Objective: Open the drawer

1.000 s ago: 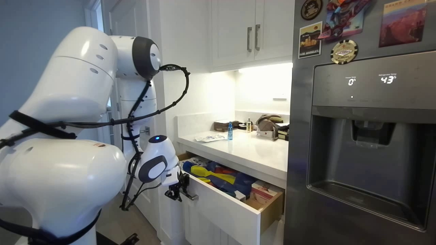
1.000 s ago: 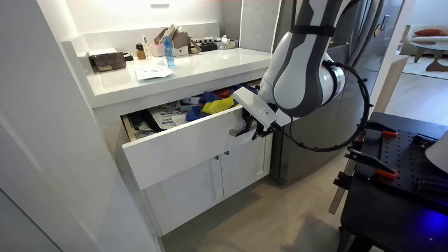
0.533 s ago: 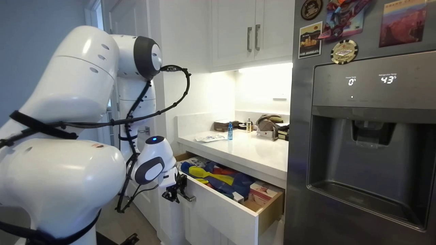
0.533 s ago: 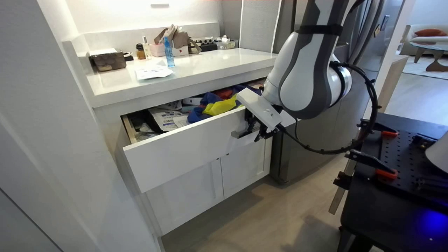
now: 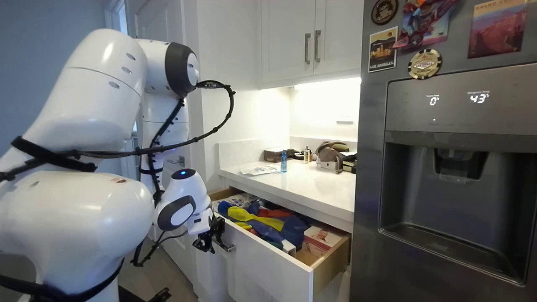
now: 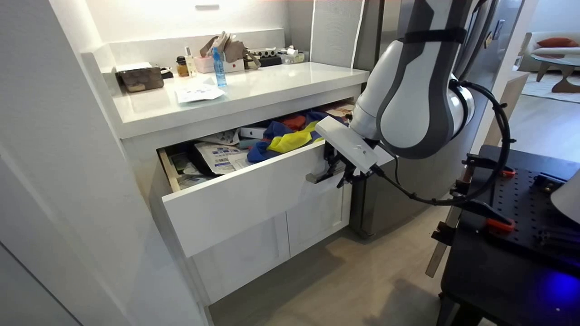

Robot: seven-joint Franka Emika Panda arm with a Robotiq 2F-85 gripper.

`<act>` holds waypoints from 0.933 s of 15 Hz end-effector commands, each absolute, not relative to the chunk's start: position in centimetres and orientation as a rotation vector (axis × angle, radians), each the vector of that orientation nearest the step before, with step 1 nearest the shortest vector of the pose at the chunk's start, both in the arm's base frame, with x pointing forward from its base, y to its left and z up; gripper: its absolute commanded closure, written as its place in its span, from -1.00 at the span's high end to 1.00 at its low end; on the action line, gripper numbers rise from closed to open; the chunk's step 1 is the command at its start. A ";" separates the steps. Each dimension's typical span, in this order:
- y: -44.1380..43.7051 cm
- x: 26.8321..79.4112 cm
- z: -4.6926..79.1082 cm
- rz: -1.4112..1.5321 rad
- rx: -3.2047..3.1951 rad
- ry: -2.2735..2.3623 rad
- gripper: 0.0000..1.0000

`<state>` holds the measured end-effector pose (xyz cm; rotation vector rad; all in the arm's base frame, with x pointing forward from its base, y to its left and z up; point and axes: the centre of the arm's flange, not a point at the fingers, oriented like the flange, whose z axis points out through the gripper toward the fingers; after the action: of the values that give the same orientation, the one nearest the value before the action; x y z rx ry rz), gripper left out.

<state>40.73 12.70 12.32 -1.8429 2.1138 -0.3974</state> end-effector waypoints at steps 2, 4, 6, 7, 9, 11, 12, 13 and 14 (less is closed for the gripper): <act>9.7 36.4 9.6 -0.312 -1.948 2.213 0.02; 9.8 36.5 9.4 -0.304 -1.947 2.225 0.42; 9.9 36.4 9.3 -0.274 -1.936 2.248 0.71; 10.0 36.4 9.5 -0.265 -1.930 2.258 0.82; 10.1 36.5 9.7 -0.255 -1.917 2.283 0.99; 10.2 36.7 10.0 -0.245 -1.911 2.302 1.00; 10.3 36.7 10.2 -0.244 -1.911 2.305 1.00; 10.4 36.9 10.6 -0.247 -1.911 2.306 0.98; 10.5 37.0 10.9 -0.254 -1.912 2.309 0.98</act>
<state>39.60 13.26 11.10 -1.7948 2.2170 -0.3188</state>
